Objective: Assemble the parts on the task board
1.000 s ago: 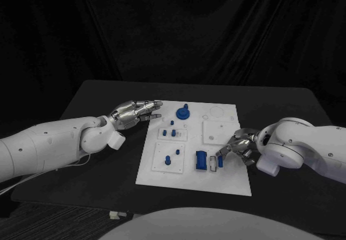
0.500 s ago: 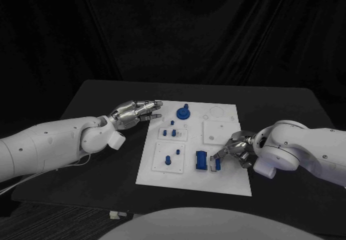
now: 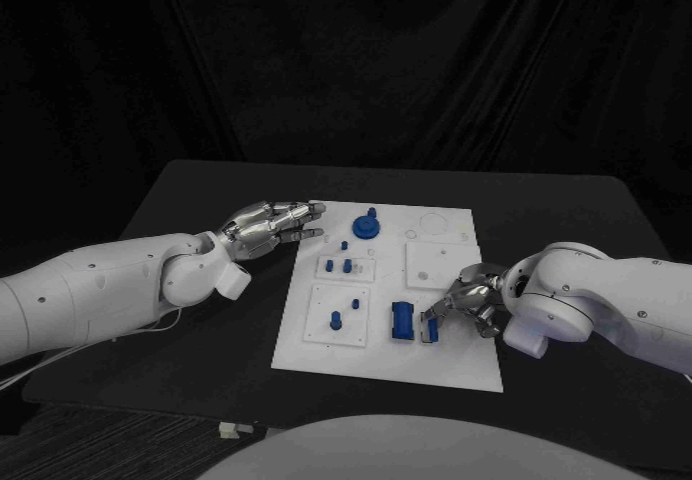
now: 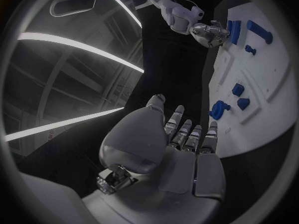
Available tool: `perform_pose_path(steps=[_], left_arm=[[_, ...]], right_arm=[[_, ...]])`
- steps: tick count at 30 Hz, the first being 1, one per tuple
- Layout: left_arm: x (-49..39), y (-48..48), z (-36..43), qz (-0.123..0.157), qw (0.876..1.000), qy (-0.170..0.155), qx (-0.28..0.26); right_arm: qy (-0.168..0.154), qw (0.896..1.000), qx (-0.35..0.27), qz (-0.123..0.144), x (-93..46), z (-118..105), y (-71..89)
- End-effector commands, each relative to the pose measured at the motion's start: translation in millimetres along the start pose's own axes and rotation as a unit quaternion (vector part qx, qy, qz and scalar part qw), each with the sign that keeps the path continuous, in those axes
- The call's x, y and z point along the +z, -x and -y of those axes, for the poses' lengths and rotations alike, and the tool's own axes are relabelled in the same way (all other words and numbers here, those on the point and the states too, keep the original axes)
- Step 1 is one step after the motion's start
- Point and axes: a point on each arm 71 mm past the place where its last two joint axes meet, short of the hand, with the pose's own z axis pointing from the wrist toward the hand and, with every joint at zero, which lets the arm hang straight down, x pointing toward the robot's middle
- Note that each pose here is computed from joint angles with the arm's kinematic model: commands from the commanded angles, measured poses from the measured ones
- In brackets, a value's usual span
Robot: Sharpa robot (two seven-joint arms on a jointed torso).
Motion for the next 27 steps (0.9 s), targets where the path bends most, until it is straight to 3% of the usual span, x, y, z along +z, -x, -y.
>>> perform_pose_path(steps=[1, 27], left_arm=[[0.7, -1.9, 0.1, -0.006, 1.000, -0.005, -0.007], [0.3, -1.6, -1.9, -0.008, 1.000, -0.001, -0.009]], right_arm=[[-0.006, 1.000, -0.001, 0.001, 1.1, 1.7, -0.8], [-0.008, 1.000, -0.017, -0.015, 3.5, 0.9, -2.7]])
